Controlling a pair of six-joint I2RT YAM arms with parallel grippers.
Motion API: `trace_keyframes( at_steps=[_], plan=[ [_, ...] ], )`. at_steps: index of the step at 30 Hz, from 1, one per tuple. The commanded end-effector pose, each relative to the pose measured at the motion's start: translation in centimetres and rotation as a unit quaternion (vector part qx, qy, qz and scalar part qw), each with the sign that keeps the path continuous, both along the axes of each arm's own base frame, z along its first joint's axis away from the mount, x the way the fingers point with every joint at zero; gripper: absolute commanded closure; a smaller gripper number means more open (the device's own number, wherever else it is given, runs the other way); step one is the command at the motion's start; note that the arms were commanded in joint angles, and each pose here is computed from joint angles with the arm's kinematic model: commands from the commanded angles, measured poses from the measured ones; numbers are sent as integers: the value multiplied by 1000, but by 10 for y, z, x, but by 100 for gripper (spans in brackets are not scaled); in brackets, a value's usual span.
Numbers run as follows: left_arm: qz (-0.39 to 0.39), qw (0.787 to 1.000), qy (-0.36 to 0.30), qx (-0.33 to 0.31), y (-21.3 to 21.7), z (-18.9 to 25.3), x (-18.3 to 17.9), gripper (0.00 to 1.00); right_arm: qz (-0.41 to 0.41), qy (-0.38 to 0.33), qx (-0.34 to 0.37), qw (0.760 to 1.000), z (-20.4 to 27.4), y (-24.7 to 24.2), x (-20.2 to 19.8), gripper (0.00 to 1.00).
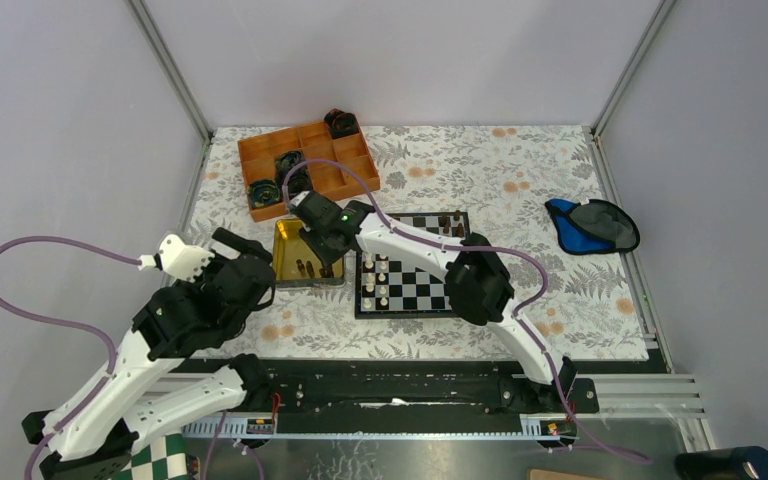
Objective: Set up the chess pieces on the board
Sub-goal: Pick up the chess piece from the storage box.
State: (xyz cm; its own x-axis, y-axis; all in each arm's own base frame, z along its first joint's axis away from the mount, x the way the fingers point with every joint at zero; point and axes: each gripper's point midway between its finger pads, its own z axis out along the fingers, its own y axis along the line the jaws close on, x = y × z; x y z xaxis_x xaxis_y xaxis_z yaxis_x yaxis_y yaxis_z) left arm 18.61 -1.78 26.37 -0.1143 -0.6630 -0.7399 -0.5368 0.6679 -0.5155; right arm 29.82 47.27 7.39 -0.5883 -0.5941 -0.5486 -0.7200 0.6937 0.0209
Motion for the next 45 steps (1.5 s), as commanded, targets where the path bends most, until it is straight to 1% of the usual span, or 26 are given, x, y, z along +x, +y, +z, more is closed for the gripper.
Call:
trace_keyframes(
  at_steps=[1,9,33,40,45],
  plan=[
    [19,999,-28,2,2,8,8,1,12,-2,18,1000,12,6,5,64],
    [20,999,-28,4,1,8,10,1,15,6,22,1000,13,7,1,66],
    [17,1000,-24,0,0,5,9,1,17,38,11,999,-4,-1,-12,70],
    [17,1000,-23,-1,0,3,8,1,14,40,4,999,-7,-3,-12,83],
    [17,1000,-22,0,0,2,8,1,9,36,2,999,-5,-5,-12,98]
  ],
)
